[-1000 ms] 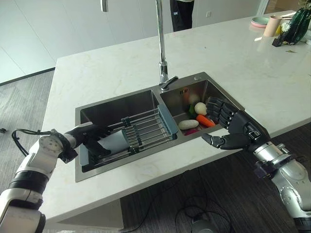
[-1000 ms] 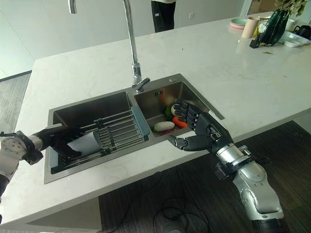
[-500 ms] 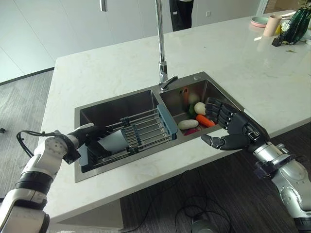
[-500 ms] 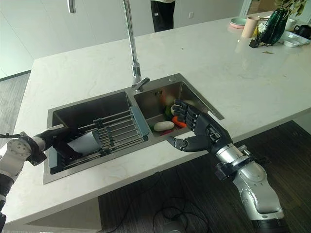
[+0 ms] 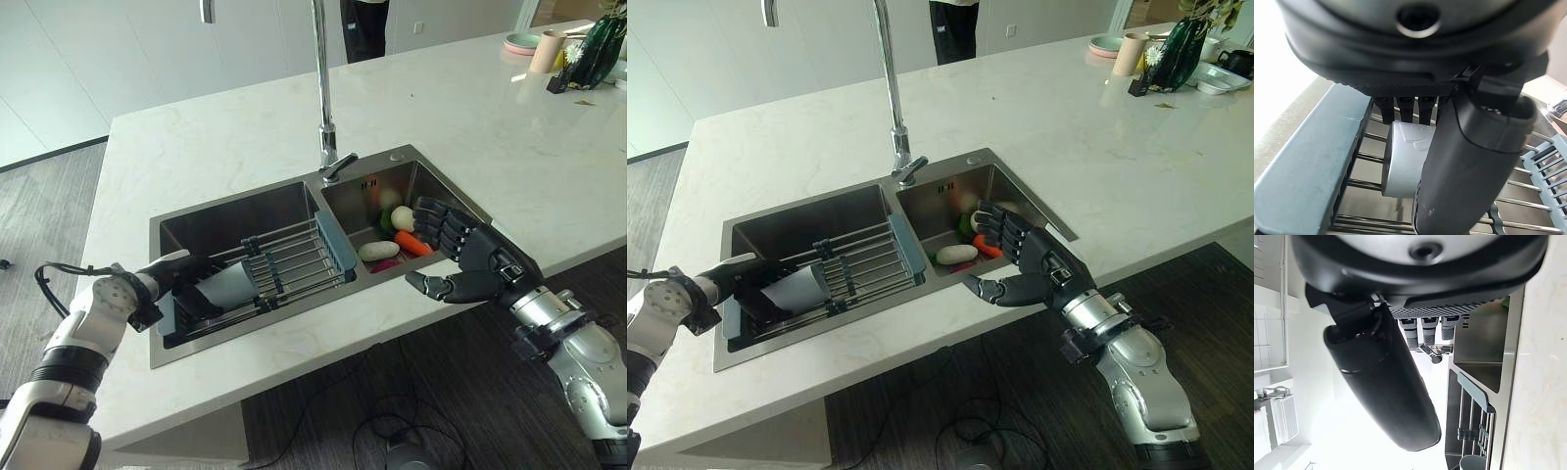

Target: Place the dishes in the dishwasher.

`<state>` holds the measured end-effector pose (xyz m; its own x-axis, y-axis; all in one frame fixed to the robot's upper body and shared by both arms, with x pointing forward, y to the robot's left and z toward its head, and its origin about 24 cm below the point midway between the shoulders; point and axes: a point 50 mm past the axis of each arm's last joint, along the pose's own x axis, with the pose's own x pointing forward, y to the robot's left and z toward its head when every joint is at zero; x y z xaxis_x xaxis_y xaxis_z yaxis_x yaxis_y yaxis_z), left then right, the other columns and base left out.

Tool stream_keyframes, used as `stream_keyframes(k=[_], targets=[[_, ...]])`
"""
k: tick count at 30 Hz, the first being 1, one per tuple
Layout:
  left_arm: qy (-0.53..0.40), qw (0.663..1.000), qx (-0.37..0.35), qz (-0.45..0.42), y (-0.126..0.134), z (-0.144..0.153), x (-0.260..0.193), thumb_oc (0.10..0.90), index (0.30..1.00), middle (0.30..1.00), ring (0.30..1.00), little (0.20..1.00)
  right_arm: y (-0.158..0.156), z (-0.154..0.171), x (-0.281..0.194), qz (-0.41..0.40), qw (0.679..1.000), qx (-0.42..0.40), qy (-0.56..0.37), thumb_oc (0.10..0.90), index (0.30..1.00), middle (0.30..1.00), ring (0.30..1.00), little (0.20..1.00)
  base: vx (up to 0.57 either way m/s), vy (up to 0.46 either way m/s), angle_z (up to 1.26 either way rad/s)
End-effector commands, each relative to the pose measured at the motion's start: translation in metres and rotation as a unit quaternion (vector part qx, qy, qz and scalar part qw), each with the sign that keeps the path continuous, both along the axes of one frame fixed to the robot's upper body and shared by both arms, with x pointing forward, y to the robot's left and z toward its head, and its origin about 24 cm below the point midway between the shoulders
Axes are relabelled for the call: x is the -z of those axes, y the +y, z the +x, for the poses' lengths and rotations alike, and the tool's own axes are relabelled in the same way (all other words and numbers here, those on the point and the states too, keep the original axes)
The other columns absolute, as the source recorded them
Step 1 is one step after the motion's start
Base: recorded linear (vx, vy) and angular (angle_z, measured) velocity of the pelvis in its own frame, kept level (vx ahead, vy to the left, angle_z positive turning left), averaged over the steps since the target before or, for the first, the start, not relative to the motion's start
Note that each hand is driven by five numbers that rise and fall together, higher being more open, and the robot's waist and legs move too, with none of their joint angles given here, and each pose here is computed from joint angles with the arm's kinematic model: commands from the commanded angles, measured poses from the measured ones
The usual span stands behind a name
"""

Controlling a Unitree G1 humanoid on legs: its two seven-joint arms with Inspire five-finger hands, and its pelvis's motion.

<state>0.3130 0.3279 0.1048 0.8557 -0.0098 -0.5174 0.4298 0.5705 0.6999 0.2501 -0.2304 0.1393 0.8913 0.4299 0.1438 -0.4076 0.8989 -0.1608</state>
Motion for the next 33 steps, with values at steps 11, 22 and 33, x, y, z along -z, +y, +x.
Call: stream_keyframes(k=[11, 22, 33], targets=[[0.002, 0.997, -0.055, 0.054, 0.021, 0.006, -0.015, 0.800, 0.900, 0.900, 0.900, 0.900, 0.007, 0.000, -0.059, 0.000, 0.989, -0.026, -0.144, 0.800, 0.900, 0.900, 0.900, 0.900, 0.00, 0.001, -0.01], [-0.008, 0.997, -0.055, 0.056, 0.020, 0.008, -0.017, 0.400, 0.300, 0.300, 0.300, 0.300, 0.007, 0.000, -0.059, -0.002, 0.989, -0.029, -0.145, 0.800, 0.900, 0.900, 0.900, 0.900, 0.00, 0.000, -0.01], [-0.110, 0.992, -0.057, 0.040, 0.016, 0.013, -0.048, 0.400, 0.300, 0.300, 0.300, 0.300, 0.004, 0.000, -0.058, -0.001, 0.990, -0.022, -0.141, 0.800, 0.900, 0.900, 0.900, 0.900, 0.00, 0.000, 0.00]])
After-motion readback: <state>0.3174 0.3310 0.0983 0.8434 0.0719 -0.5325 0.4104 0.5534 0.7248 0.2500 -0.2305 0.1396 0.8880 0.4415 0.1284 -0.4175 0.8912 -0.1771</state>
